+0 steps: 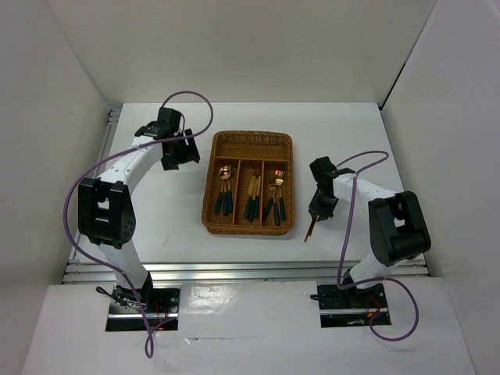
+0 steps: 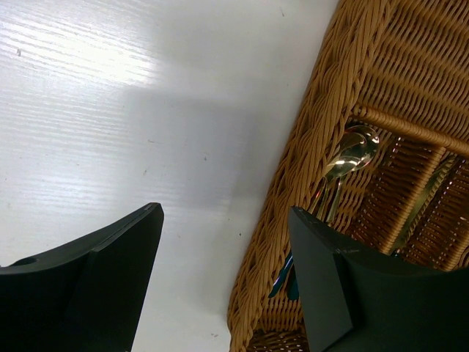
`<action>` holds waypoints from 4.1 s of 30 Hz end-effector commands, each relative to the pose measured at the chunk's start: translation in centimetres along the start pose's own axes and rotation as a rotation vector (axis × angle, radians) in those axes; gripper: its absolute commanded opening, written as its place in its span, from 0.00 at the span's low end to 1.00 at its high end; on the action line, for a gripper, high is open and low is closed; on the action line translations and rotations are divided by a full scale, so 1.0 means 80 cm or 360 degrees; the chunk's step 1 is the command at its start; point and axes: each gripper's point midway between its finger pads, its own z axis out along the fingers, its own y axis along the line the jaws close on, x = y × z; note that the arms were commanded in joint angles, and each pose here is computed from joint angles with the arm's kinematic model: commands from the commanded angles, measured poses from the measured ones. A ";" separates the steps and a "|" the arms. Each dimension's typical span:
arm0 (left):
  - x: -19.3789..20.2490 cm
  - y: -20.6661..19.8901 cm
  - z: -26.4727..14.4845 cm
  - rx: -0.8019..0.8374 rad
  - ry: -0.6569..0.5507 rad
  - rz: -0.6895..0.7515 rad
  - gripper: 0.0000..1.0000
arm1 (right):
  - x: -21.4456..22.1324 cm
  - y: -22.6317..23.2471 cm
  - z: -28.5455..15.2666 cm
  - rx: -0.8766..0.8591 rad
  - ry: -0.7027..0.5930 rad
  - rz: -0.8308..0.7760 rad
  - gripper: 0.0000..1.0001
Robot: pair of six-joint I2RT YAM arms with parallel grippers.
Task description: Sort the eating utensils into containers
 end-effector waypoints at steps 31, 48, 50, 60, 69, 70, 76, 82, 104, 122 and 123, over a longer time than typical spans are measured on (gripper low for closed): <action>-0.010 -0.016 -0.002 0.0045 -0.0017 0.0048 0.81 | 0.006 -0.025 -0.013 0.0072 -0.0071 0.0012 0.31; -0.010 -0.016 0.009 0.0029 0.0013 0.0049 0.81 | 0.006 -0.014 0.004 0.0048 -0.0029 -0.0022 0.31; -0.006 -0.012 0.013 0.0002 0.0032 0.0050 0.81 | 0.004 -0.012 0.005 0.0050 -0.0027 -0.0022 0.31; -0.011 -0.012 0.011 -0.0004 0.0012 0.0049 0.81 | 0.011 -0.016 0.020 0.0080 0.0004 -0.0044 0.25; -0.011 -0.012 0.011 -0.0004 0.0012 0.0049 0.81 | 0.022 -0.023 0.032 0.0099 0.0022 -0.0017 0.09; -0.011 -0.012 0.011 -0.0004 0.0012 0.0049 0.81 | 0.022 -0.023 0.032 0.0099 0.0022 -0.0017 0.08; -0.015 -0.014 0.006 -0.0003 0.0010 0.0049 0.81 | 0.005 -0.011 0.004 0.0041 -0.0036 0.0029 0.03; -0.015 -0.014 0.006 -0.0003 0.0010 0.0064 0.81 | -0.051 0.022 -0.064 -0.0124 -0.0277 -0.0035 0.05; -0.015 -0.013 -0.019 0.0027 -0.0046 0.0062 0.81 | -0.183 0.230 -0.191 -0.1126 -0.0635 0.0019 0.09; -0.022 -0.011 -0.069 0.0076 -0.0195 0.0025 0.81 | -0.185 0.335 -0.221 -0.1485 -0.0820 0.0648 0.08; -0.021 -0.008 -0.070 0.0062 -0.0199 0.0024 0.81 | -0.183 0.340 -0.216 -0.1484 -0.0819 0.0676 0.08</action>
